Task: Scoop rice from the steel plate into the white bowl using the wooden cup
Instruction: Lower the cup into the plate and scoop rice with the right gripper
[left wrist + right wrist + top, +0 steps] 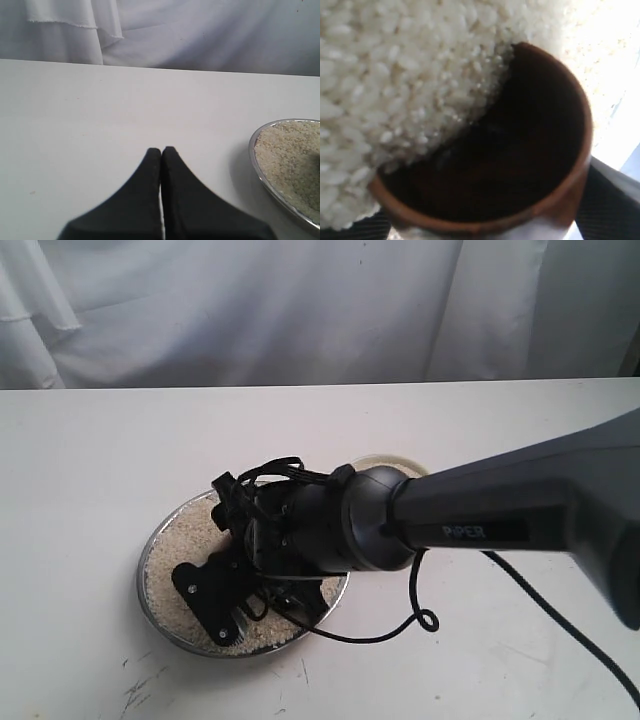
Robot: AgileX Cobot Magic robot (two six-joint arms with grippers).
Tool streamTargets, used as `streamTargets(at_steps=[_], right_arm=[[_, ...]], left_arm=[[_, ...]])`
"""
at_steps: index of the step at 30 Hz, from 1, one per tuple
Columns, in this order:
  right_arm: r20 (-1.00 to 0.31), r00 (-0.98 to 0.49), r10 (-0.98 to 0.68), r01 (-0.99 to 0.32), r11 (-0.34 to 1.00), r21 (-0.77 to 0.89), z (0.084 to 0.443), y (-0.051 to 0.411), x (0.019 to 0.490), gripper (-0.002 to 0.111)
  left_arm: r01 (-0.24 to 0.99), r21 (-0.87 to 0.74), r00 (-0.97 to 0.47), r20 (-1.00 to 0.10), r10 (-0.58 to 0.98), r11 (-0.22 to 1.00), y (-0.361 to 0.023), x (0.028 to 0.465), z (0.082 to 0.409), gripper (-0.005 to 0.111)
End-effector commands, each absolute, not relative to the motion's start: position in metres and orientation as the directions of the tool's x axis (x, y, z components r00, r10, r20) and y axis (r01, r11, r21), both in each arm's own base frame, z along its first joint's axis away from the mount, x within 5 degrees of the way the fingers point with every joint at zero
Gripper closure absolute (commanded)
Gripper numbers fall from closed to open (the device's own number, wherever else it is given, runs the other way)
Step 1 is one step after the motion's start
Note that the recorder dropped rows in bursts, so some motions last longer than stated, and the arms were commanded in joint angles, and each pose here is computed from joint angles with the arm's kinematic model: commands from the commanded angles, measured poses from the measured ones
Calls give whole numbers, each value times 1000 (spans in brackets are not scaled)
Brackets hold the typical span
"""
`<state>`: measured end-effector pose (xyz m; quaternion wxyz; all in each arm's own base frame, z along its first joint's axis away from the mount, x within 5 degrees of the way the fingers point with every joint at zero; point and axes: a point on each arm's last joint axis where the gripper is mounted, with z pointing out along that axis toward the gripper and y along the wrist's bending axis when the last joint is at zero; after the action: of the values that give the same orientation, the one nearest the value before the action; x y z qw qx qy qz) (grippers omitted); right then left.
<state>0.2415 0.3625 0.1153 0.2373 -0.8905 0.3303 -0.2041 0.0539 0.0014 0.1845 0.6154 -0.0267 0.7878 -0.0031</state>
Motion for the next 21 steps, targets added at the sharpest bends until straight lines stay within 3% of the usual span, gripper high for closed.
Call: streamTargets(at_steps=[1,10,21], right_arm=[[78,651,-755,-608,-580,-542,102,363,245,108],[-91,540,-837,-744,-423,-517,112,365,258,108],[-352,282,-893,-920,-148,-362,132,359,287,108]], left_arm=[[-35,-37,-228,-973,-44,999,1,54,184,107],[-35,-37,-228,-973,-44,999,1,54,184,107],[-35,-37,-228,-973,-44,999,1,54,184,107]])
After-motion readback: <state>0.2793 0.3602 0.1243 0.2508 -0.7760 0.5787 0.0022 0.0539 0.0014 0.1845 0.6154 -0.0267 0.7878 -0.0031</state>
